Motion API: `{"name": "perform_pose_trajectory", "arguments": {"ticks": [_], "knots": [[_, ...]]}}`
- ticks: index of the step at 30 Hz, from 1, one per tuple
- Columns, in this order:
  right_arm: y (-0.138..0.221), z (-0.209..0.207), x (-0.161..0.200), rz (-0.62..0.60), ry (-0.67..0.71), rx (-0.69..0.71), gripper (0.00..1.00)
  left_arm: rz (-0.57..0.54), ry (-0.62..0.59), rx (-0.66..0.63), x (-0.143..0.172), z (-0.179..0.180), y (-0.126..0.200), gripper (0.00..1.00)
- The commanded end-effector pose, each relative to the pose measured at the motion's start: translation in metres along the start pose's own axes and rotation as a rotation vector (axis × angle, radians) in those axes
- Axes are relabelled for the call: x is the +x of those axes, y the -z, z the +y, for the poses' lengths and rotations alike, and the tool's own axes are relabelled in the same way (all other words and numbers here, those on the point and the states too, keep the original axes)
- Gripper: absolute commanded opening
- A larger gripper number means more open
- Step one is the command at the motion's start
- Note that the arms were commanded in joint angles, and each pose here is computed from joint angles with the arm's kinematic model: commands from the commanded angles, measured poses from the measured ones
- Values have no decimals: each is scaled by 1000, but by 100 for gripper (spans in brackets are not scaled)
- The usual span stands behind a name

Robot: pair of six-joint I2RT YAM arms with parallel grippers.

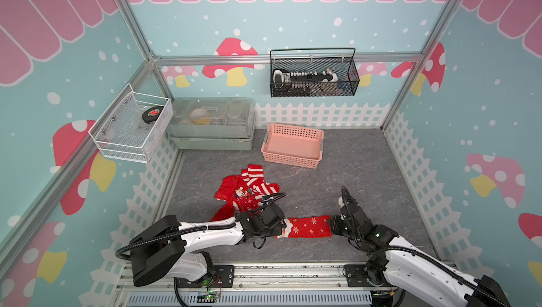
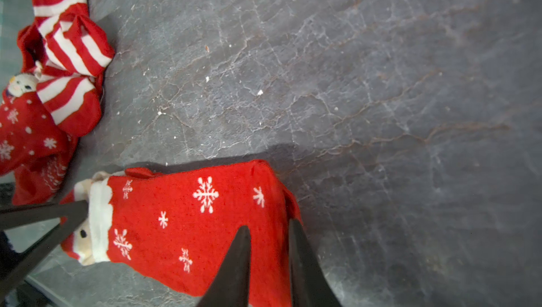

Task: Place the socks together as a pair
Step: Place the sock in the sock, then pick up a pair of socks from the center of the board.

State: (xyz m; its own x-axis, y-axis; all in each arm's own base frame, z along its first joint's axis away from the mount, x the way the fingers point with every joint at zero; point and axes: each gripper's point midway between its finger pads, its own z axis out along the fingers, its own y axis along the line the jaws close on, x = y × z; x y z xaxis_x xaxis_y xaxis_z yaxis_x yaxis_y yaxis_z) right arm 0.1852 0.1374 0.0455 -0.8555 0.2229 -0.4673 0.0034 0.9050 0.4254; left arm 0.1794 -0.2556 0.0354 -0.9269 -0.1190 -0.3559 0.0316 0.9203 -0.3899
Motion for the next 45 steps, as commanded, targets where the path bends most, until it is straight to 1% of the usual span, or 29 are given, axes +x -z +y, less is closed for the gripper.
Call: {"name": "perform_pose_trajectory", "arguments": {"ticks": [1, 4, 7, 8, 10, 11, 16, 27, 29, 32, 35, 36, 39, 42, 44, 45], "knots": [[0, -7, 4, 14, 2, 35, 33, -51, -6, -20, -11, 0, 10, 39], [1, -9, 4, 12, 7, 44, 36, -59, -2, -14, -13, 0, 15, 43], [1, -10, 5, 10, 1, 43, 39, -79, 15, -36, -14, 9, 18, 49], [-1, -10, 6, 13, -1, 39, 40, -82, 20, -37, -13, 11, 18, 49], [-3, -8, 8, 19, -4, 25, 41, -75, 20, -27, -11, 11, 17, 55], [-4, -7, 8, 23, -6, 22, 42, -68, 20, -18, -9, 10, 16, 56], [-9, -5, 11, 34, -13, 8, 43, -28, 19, 16, -2, 2, 8, 57], [-16, -5, 15, 47, -25, -3, 44, 21, 30, -5, 10, 8, -7, 55], [-16, -3, 14, 47, -24, -7, 44, 20, 33, -20, 10, 11, -10, 52], [-18, 0, 13, 40, -33, -23, 39, 32, 28, -24, 12, 10, -12, 44], [-18, 2, 11, 35, -40, -31, 28, 38, 16, -35, 12, 11, -13, 36], [-20, -5, 17, 46, -42, -17, 22, 39, 11, -34, 12, 9, -13, 33], [-20, -7, 19, 44, -36, -11, 12, 39, -7, -35, 10, 7, -10, 24], [-18, -6, 16, 33, -31, -16, 4, 30, -22, -44, 5, 5, -6, 12], [-15, -4, 14, 27, -24, -21, 0, 30, -33, -37, 3, 1, -2, 8], [-14, -4, 14, 29, -17, -19, 0, 27, -39, -36, 2, 0, 0, 6]]}}
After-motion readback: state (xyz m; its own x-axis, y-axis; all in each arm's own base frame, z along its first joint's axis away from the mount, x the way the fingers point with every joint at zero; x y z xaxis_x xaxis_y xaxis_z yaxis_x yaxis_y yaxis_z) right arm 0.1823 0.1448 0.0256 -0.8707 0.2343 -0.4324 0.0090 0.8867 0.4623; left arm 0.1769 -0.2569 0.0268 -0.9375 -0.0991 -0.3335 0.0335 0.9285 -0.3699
